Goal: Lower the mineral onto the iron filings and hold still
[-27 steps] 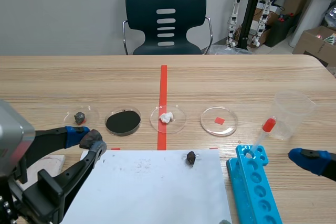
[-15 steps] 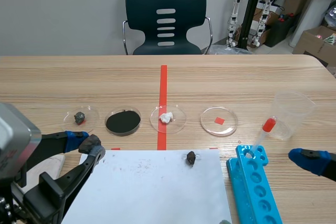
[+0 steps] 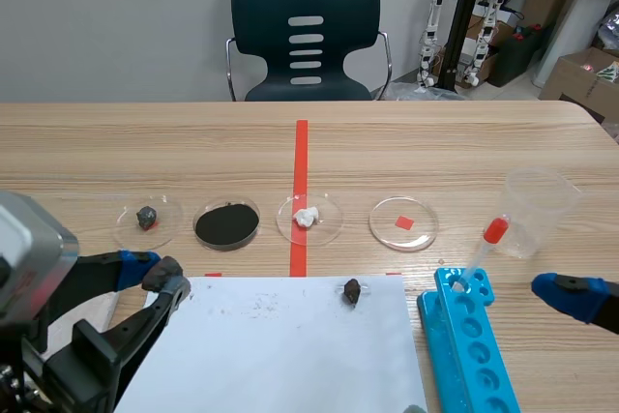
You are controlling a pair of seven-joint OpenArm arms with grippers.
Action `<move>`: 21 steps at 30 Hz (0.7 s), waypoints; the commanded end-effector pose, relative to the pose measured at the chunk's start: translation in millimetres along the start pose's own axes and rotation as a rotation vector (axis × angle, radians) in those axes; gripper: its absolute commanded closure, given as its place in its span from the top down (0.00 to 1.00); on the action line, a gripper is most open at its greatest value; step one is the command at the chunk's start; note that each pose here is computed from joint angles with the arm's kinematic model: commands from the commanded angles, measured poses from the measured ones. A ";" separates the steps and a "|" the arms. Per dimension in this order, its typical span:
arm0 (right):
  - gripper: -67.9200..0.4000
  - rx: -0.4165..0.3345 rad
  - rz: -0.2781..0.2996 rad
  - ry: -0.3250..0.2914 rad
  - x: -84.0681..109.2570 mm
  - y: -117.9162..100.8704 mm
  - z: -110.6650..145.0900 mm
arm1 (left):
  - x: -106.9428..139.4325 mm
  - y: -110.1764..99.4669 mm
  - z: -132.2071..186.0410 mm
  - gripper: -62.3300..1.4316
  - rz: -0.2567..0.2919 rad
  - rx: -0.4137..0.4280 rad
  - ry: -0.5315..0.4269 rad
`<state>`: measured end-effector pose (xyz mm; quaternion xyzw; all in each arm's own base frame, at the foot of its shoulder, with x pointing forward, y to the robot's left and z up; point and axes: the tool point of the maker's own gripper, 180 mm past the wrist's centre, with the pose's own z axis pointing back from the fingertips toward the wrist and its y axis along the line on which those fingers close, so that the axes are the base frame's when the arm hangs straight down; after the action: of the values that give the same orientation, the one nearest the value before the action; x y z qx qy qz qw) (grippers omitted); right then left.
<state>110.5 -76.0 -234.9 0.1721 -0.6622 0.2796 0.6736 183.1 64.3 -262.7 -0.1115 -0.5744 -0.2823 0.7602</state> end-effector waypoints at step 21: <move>1.00 -0.005 0.002 -0.033 7.7 -2.7 -2.0 | 1.5 77.1 -132.9 0.23 0.330 0.127 0.268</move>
<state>110.5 -76.0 -234.9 0.1720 -0.6622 0.2798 0.6736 326.2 64.2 -300.7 -0.1132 -0.4449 -0.1353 0.8781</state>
